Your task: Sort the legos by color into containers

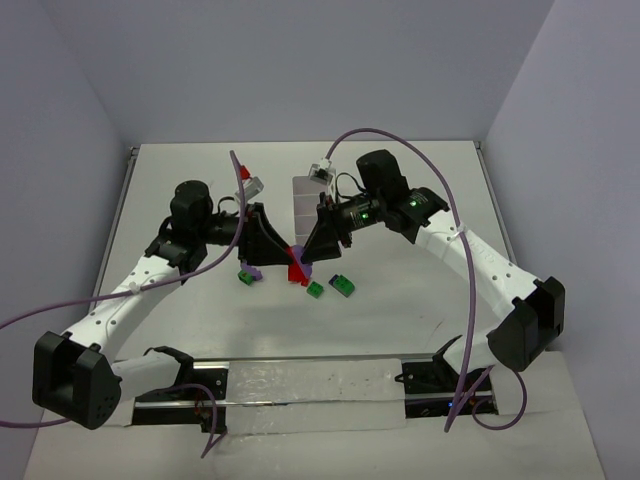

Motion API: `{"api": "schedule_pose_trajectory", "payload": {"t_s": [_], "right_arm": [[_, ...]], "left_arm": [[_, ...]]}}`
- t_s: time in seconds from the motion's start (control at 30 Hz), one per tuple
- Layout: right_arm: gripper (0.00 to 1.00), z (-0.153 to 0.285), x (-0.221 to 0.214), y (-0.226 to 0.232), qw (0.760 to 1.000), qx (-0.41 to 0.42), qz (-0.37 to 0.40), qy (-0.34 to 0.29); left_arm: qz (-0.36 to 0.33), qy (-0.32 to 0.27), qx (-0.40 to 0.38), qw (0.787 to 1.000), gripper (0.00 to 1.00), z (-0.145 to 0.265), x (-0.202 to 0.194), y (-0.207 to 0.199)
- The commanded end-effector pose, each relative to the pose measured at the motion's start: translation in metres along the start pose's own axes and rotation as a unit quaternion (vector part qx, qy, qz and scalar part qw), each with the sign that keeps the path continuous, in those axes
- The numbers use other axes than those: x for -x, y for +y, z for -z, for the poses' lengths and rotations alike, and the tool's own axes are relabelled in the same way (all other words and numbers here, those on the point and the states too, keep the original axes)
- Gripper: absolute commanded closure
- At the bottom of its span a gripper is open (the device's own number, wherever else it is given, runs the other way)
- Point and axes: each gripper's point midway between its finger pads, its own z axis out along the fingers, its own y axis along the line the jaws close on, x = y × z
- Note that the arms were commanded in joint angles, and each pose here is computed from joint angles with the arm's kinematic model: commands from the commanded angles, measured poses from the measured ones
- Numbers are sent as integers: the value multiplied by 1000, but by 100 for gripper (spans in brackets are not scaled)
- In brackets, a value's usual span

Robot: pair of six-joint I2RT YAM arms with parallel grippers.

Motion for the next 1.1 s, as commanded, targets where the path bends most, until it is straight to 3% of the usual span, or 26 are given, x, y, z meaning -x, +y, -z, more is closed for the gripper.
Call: {"api": "schedule_pose_trajectory", "payload": {"t_s": [0.0, 0.23, 0.37, 0.43, 0.5, 0.57, 0.77, 1.07], "right_arm": [[37, 1, 12, 6, 1000, 4, 25, -4], [40, -2, 8, 0, 1000, 2, 23, 4], [50, -4, 6, 1, 1000, 6, 21, 9], [64, -5, 4, 1, 1000, 10, 22, 13], [89, -5, 3, 1, 1000, 11, 23, 13], [100, -4, 3, 4, 1000, 16, 23, 12], [100, 7, 3, -2, 1000, -5, 30, 1], [100, 37, -5, -36, 999, -46, 25, 2]], "left_arm": [[-32, 4, -21, 999, 100, -3, 11, -12], [-31, 6, -22, 999, 100, -6, 12, -12], [-28, 7, -21, 999, 100, -7, 10, -10], [-28, 8, -20, 999, 100, -7, 10, -9], [-27, 9, -18, 999, 100, -7, 8, -8], [-29, 10, -12, 999, 100, -6, 6, -6], [-11, 38, 26, 999, 100, 2, -17, 10], [-28, 32, 85, 995, 100, 48, -18, 41]]}}
